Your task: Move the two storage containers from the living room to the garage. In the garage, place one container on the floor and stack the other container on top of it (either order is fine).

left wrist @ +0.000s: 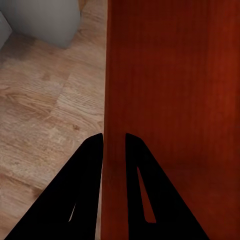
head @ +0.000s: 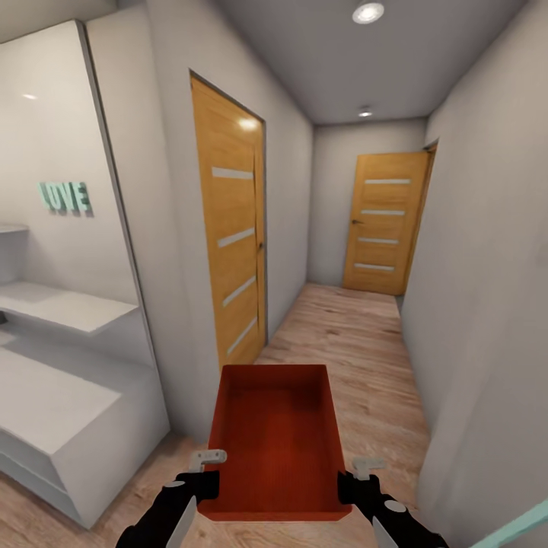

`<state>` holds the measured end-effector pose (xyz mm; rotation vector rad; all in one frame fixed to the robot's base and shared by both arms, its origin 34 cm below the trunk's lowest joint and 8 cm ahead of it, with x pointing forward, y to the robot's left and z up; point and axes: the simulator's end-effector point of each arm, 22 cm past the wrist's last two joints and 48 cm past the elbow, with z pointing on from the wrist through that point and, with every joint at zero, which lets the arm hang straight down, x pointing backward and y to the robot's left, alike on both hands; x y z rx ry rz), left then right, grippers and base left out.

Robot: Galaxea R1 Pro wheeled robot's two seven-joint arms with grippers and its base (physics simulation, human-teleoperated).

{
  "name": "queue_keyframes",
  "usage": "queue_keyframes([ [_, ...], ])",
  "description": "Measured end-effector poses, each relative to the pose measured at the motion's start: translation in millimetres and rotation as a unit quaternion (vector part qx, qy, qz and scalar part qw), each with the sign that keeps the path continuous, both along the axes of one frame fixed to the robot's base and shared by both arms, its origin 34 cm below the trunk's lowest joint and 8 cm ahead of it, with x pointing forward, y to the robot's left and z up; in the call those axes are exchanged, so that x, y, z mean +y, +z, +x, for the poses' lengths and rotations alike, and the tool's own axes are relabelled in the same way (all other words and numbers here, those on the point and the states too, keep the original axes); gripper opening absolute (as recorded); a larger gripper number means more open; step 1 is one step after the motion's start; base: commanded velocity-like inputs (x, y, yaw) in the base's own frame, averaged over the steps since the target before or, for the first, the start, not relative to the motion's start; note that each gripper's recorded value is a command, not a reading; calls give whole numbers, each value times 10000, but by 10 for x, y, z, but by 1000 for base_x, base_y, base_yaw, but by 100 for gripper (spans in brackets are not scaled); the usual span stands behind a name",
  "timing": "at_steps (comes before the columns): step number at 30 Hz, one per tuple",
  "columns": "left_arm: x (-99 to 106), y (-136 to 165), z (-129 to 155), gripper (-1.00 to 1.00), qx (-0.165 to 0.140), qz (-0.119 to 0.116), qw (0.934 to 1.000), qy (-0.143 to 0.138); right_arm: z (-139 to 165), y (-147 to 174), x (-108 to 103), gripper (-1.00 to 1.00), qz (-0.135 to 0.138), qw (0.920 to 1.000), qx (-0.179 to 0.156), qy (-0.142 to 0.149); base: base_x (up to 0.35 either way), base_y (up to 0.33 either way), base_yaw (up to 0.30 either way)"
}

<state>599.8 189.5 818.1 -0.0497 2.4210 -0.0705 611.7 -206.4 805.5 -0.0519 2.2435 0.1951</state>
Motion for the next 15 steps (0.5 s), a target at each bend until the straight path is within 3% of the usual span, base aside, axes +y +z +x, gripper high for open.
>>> queue_keyframes([
  [4, 5, 0, 1, -100, -1, 0, 10000, -3, -1, 0, 5, -100, 4, 10000, 1, -3, 329, 5, -146],
  [15, -1, 0, 0, -100, 0, -2, 10000, -1, -1, 0, -1, -100, -1, 10000, 1, -1, 329, 0, -269],
])
